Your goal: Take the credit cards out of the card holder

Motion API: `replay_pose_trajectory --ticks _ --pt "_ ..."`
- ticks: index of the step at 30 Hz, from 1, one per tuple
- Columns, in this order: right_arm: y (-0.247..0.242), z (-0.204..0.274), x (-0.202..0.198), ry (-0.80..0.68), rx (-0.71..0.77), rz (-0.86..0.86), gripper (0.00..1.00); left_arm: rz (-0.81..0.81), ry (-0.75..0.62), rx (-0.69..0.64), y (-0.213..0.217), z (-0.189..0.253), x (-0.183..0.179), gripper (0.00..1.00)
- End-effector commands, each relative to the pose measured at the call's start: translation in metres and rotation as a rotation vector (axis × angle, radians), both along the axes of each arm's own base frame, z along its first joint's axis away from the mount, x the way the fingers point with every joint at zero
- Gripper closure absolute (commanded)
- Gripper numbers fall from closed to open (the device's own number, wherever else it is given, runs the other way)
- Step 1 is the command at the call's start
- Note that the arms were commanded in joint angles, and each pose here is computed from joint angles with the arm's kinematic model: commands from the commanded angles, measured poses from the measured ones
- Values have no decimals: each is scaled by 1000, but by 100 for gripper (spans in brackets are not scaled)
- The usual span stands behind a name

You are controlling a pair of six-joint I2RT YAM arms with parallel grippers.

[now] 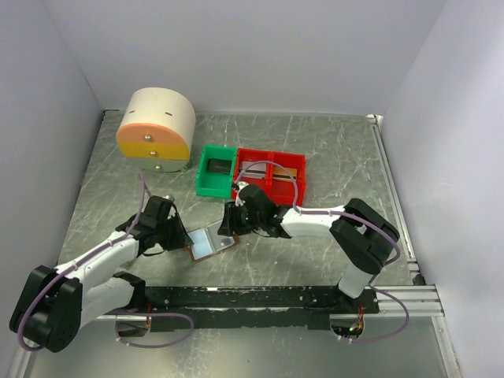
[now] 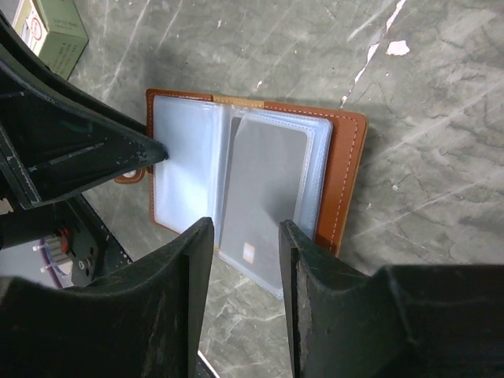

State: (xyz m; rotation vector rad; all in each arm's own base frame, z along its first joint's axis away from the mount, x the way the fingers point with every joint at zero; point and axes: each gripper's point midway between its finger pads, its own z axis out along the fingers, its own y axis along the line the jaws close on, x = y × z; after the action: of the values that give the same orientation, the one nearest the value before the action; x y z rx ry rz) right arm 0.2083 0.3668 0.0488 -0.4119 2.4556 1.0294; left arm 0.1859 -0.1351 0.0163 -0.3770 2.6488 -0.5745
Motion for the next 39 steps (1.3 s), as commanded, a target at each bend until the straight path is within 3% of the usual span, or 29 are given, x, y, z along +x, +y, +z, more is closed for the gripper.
replay_pose_trajectory --ticks 1,14,21,32,39 --pt "-6 -10 3 10 -43 -37 62 -55 -54 -19 -11 11 10 67" --pt "-31 -34 10 34 -154 -88 64 -95 -72 157 -13 12 15 72" --pt "-31 -21 8 24 -112 -81 65 -128 -133 127 -17 28 17 71" --pt "-24 -39 -1 101 -102 -29 66 -171 -92 94 -27 18 10 70" --pt "-12 -15 -3 69 7 -3 69 -182 -88 110 -28 18 11 71"
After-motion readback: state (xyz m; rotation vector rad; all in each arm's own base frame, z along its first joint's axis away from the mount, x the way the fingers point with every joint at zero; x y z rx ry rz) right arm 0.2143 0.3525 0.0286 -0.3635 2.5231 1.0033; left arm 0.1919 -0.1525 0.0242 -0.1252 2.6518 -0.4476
